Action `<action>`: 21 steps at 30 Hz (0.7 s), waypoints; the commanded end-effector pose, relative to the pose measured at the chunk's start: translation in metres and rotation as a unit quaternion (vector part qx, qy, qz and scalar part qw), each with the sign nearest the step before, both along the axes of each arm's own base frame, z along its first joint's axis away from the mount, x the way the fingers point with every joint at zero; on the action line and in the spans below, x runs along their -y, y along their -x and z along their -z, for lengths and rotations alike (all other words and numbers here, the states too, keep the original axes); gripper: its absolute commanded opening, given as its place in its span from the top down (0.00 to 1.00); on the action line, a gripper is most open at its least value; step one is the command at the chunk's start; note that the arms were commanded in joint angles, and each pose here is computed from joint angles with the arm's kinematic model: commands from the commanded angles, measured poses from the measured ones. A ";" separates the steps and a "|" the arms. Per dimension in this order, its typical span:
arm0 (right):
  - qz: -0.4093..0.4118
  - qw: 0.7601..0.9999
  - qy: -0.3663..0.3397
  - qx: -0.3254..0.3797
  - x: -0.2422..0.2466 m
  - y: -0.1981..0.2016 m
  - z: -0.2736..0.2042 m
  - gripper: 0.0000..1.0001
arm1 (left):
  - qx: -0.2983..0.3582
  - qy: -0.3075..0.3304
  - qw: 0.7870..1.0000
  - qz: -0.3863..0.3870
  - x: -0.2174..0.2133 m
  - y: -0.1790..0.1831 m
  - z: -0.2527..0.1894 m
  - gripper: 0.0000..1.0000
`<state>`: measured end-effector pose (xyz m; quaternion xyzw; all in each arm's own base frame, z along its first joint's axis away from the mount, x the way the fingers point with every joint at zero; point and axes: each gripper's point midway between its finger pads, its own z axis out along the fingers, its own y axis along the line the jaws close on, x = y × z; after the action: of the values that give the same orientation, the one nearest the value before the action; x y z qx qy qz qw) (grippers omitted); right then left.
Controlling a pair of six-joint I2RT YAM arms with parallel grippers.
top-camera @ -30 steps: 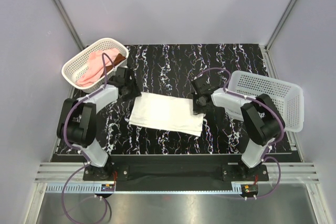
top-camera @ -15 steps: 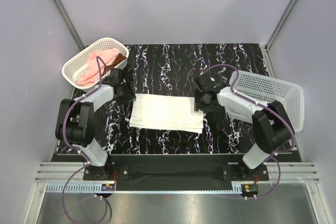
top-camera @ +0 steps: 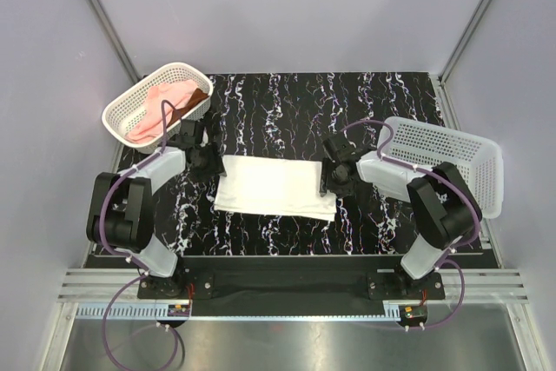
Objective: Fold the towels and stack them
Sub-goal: Neatly place the folded towel into the bin
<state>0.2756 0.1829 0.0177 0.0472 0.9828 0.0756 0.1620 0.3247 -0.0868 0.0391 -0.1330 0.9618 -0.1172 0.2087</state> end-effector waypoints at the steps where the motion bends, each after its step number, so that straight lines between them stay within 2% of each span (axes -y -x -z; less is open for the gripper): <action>1: -0.001 1.000 -0.023 0.005 -0.007 -0.002 0.008 0.41 | 0.024 0.030 0.999 0.007 0.010 -0.005 -0.009 0.42; 5: 0.000 1.000 -0.018 -0.003 0.000 0.007 0.022 0.42 | 0.021 0.023 1.000 0.002 0.007 -0.002 -0.007 0.42; 9: -0.007 1.000 -0.015 -0.008 0.001 0.009 0.028 0.50 | 0.033 0.020 0.999 -0.007 0.004 -0.003 -0.014 0.42; 12: -0.012 1.000 -0.014 -0.005 0.002 0.009 0.028 0.65 | 0.047 0.009 0.999 -0.007 0.000 -0.007 -0.025 0.42; 13: -0.015 1.000 -0.014 -0.001 0.002 0.007 0.025 0.73 | 0.052 0.004 0.999 -0.008 -0.001 -0.008 -0.029 0.42; 15: -0.025 1.000 -0.013 0.006 0.001 0.005 0.020 0.79 | 0.066 -0.007 0.998 -0.010 -0.005 -0.014 -0.041 0.42; 16: -0.030 0.999 -0.012 0.010 0.002 0.004 0.015 0.88 | 0.081 -0.008 0.997 -0.010 -0.006 -0.017 -0.051 0.42; 20: -0.034 0.999 -0.004 0.033 0.003 -0.006 -0.020 1.00 | 0.119 -0.015 0.993 -0.005 -0.008 -0.027 -0.082 0.42; 21: -0.035 0.999 -0.001 0.035 0.003 -0.008 -0.027 1.00 | 0.126 -0.016 0.992 -0.005 -0.008 -0.029 -0.088 0.42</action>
<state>0.2802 0.1900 0.0183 0.0232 0.9773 0.1067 0.1813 0.3322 -0.0833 0.0829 -0.1313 0.9480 -0.1204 0.2638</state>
